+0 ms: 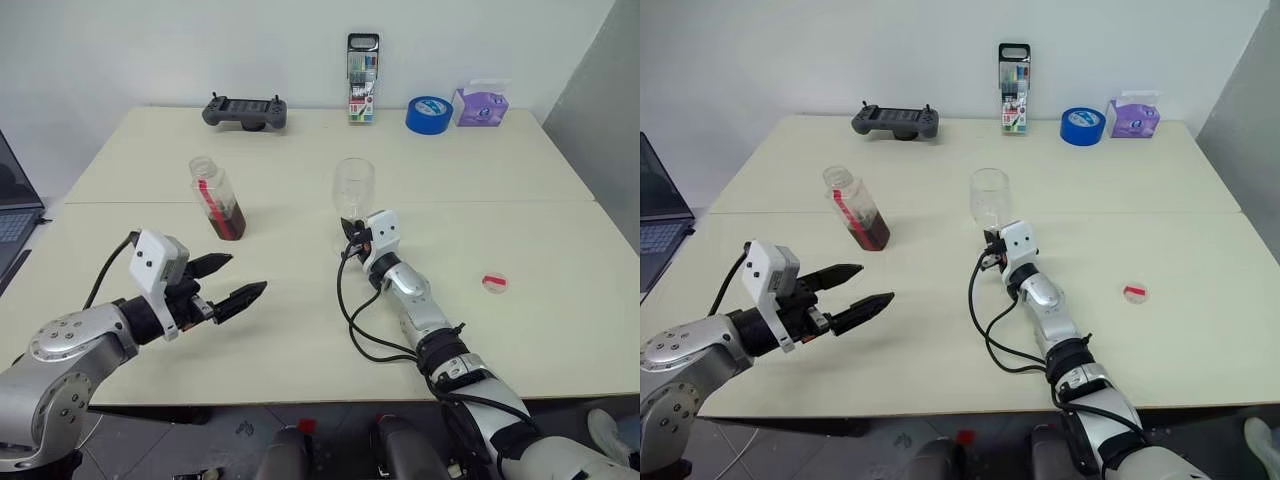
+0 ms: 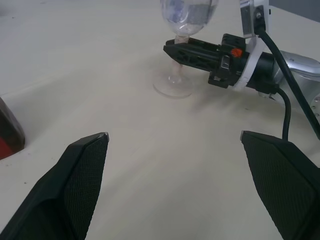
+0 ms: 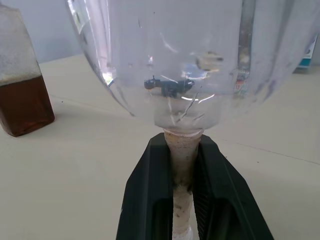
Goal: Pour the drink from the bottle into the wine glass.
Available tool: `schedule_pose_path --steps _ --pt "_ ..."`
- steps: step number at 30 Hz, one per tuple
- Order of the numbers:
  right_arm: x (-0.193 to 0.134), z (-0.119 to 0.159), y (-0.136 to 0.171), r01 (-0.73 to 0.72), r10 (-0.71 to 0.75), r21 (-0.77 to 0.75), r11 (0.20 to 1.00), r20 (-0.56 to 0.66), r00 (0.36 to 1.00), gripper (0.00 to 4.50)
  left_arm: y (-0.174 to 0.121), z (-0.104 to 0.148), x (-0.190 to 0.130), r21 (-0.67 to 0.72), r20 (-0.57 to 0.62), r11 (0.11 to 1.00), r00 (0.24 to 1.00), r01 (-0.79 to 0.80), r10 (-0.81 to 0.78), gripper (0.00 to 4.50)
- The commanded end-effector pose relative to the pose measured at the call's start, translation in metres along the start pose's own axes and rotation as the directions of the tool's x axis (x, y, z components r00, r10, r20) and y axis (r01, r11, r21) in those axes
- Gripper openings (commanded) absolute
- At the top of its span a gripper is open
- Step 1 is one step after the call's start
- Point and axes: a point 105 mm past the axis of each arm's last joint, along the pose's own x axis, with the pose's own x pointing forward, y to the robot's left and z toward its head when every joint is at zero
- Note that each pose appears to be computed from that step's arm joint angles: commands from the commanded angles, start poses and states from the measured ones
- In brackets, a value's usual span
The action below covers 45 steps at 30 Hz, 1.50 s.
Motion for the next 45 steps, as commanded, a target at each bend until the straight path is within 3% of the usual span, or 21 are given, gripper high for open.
schedule_pose_path --steps 1,6,18,19,24,27,33,36,40,43,45 --pt "-0.003 0.003 0.002 -0.013 0.014 -0.042 0.999 0.015 1.000 0.22 -0.001 0.003 0.002 0.035 0.007 0.999 1.000 0.005 -0.006 4.50" --pt "-0.006 -0.005 -0.001 -0.001 -0.002 -0.109 0.994 -0.026 1.000 0.22 -0.001 0.000 0.004 0.032 0.001 0.999 1.000 0.008 -0.008 4.50" --pt "-0.003 0.005 -0.001 -0.006 0.006 -0.097 0.995 0.002 1.000 4.30 0.003 -0.006 0.008 0.015 -0.006 1.000 1.000 0.000 0.000 4.50" --pt "-0.003 0.006 0.000 -0.011 0.012 -0.100 0.995 0.006 1.000 4.47 0.004 -0.008 0.007 0.011 -0.008 1.000 1.000 -0.004 0.004 4.50" --pt "-0.011 0.010 -0.002 -0.024 0.023 -0.101 0.995 -0.006 1.000 4.47 0.027 -0.011 0.004 0.018 0.038 0.990 0.989 -0.142 0.142 4.50" --pt "-0.027 0.004 -0.010 -0.006 -0.003 -0.102 0.995 -0.089 0.996 4.47 0.050 -0.011 0.004 0.019 0.113 0.949 0.944 -0.314 0.310 4.50" --pt "-0.067 0.019 -0.019 -0.011 -0.005 -0.100 0.995 -0.154 0.988 4.47 0.061 -0.050 0.014 -0.007 0.125 0.884 0.876 -0.468 0.465 4.50" --pt "-0.089 0.032 -0.025 -0.043 0.017 -0.123 0.991 -0.200 0.980 4.47 0.062 -0.054 0.023 0.003 0.144 0.873 0.864 -0.488 0.483 4.50" --pt "-0.115 0.068 -0.023 -0.187 0.152 -0.117 0.975 -0.261 0.953 4.47 0.073 -0.040 0.033 0.029 0.196 0.849 0.836 -0.528 0.513 4.50" --pt "-0.134 0.122 -0.017 -0.416 0.369 -0.111 0.902 -0.301 0.879 4.47 0.088 -0.023 0.035 0.034 0.237 0.824 0.806 -0.565 0.543 4.50" --pt "-0.122 0.167 -0.036 -0.389 0.354 -0.102 0.916 -0.255 0.900 4.47 0.091 -0.019 0.036 0.027 0.247 0.828 0.806 -0.560 0.537 4.50"
